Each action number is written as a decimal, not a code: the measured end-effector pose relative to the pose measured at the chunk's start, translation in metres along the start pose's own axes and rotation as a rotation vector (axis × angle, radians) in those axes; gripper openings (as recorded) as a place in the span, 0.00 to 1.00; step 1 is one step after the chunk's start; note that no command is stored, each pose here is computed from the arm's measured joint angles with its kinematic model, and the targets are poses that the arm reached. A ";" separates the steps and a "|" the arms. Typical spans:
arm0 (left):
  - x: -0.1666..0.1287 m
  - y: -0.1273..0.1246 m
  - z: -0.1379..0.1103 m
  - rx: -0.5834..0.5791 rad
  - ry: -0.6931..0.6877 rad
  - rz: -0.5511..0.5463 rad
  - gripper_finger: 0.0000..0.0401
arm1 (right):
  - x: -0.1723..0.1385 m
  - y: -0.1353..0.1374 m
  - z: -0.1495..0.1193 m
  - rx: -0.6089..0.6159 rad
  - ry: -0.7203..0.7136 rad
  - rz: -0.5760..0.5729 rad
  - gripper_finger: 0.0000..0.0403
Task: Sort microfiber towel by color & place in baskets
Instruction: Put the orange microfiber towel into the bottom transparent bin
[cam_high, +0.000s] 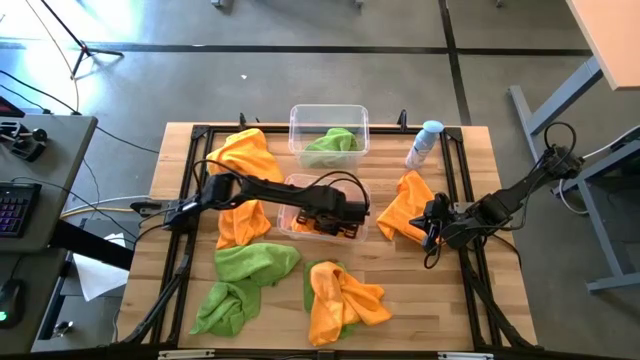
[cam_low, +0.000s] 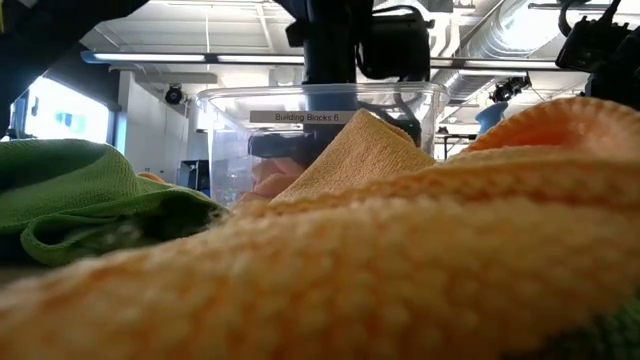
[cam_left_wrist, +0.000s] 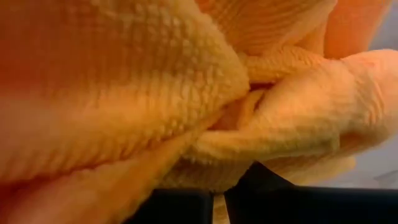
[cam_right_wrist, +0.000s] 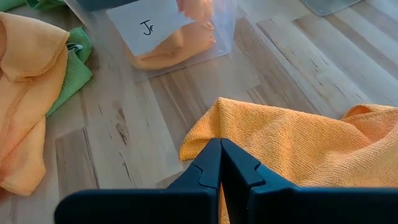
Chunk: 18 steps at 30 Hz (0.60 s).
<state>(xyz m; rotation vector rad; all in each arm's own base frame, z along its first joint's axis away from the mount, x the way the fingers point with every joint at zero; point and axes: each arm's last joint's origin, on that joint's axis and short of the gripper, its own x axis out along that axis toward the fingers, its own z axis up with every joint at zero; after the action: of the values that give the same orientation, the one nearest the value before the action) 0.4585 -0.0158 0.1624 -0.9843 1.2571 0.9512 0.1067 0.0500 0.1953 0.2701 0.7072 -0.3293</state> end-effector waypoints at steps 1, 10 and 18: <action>0.003 0.000 0.001 -0.002 0.021 -0.003 0.03 | 0.000 0.000 0.000 0.001 0.000 0.001 0.00; 0.009 -0.002 0.001 -0.004 0.061 -0.015 0.21 | 0.000 0.001 0.000 0.002 0.017 0.019 0.00; -0.014 0.001 0.004 0.010 0.028 -0.031 0.29 | 0.000 0.001 -0.001 0.004 0.032 0.032 0.00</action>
<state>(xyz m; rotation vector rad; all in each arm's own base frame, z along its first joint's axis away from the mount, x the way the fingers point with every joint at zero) 0.4579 -0.0126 0.1761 -1.0102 1.2655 0.9089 0.1066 0.0513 0.1949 0.2909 0.7326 -0.2966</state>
